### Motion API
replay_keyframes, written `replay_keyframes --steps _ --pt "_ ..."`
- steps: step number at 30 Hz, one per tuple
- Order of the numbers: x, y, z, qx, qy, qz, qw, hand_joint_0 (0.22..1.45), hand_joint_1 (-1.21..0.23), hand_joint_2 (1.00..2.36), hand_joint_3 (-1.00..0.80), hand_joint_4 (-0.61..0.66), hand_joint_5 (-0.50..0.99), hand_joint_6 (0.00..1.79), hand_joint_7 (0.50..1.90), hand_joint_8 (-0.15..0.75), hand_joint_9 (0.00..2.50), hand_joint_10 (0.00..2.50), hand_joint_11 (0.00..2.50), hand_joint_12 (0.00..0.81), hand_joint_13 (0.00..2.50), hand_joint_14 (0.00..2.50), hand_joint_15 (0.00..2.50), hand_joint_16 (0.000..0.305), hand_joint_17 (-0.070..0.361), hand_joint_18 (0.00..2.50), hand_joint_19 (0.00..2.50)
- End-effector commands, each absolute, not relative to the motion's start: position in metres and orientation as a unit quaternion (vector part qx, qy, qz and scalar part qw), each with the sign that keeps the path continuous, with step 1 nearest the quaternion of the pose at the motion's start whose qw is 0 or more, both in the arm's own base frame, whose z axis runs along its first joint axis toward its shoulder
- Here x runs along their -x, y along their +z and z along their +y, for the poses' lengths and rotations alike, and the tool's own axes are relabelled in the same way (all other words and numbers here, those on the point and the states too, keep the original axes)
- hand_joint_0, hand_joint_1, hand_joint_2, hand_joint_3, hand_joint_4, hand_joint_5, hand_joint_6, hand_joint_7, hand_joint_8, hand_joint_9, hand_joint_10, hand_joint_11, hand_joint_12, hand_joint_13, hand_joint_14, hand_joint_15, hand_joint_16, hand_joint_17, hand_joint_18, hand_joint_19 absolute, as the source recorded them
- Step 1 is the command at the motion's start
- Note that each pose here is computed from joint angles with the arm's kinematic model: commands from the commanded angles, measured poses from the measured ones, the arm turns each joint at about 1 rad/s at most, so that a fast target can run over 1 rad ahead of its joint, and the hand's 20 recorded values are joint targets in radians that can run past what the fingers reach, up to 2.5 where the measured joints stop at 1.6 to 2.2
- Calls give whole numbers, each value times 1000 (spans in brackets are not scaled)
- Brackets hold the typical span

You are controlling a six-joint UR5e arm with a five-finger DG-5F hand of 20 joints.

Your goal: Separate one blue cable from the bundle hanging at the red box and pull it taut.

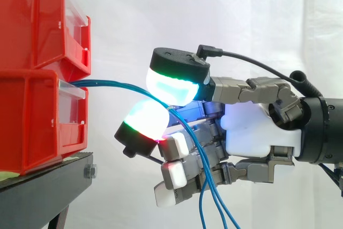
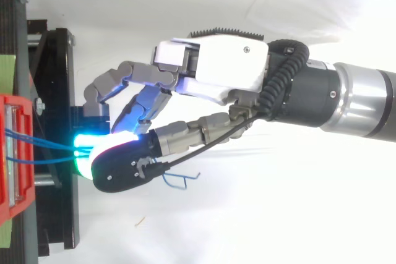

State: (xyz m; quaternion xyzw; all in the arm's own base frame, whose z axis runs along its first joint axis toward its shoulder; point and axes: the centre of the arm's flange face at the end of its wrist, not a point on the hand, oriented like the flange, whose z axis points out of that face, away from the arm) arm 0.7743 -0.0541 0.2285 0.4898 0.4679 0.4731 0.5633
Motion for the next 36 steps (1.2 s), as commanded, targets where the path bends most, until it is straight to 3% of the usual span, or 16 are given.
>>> replay_keyframes --steps 1,4,6,9,11,15,21,27,31,36 --pt "-774 228 -53 -489 474 469 563 630 -766 1021 -134 94 -197 887 1007 342 993 19 945 363 1053 22 630 28 64 759 411" --pt "-774 227 -53 -489 473 470 562 645 -790 1021 -164 83 -201 888 990 335 982 19 939 361 1048 23 636 28 64 759 420" --pt "-774 228 -54 -489 473 469 562 683 -857 1021 -207 48 -203 882 1110 333 978 18 932 355 1045 23 626 29 64 764 406" --pt "-774 228 -54 -490 473 469 563 725 -876 1016 -300 52 -207 907 1070 329 996 18 943 350 1048 22 638 28 63 780 407" --pt "-774 227 -54 -490 472 469 563 750 -893 1011 -365 65 -204 915 1145 327 1009 20 955 349 1051 24 637 28 63 786 416" --pt "-774 227 -55 -490 472 469 564 775 -877 1000 -494 72 -199 917 1132 326 1038 22 958 347 1060 23 637 28 62 798 416" --pt "-774 227 -55 -491 471 468 564 720 -851 1000 -500 116 -191 912 1130 326 1065 20 956 343 1070 22 645 27 61 808 417" --pt "-774 227 -56 -491 471 469 564 574 -699 1000 -500 120 -169 893 1128 330 1111 20 947 348 1084 22 667 28 64 808 443" --pt "-774 227 -56 -491 471 469 563 598 -602 1000 -500 111 -166 883 1126 333 1128 21 942 349 1088 23 665 28 63 803 464" --pt "-774 228 -56 -490 473 468 564 660 -666 1005 -448 78 -169 895 1155 330 1103 21 962 355 1090 22 664 29 64 810 463"
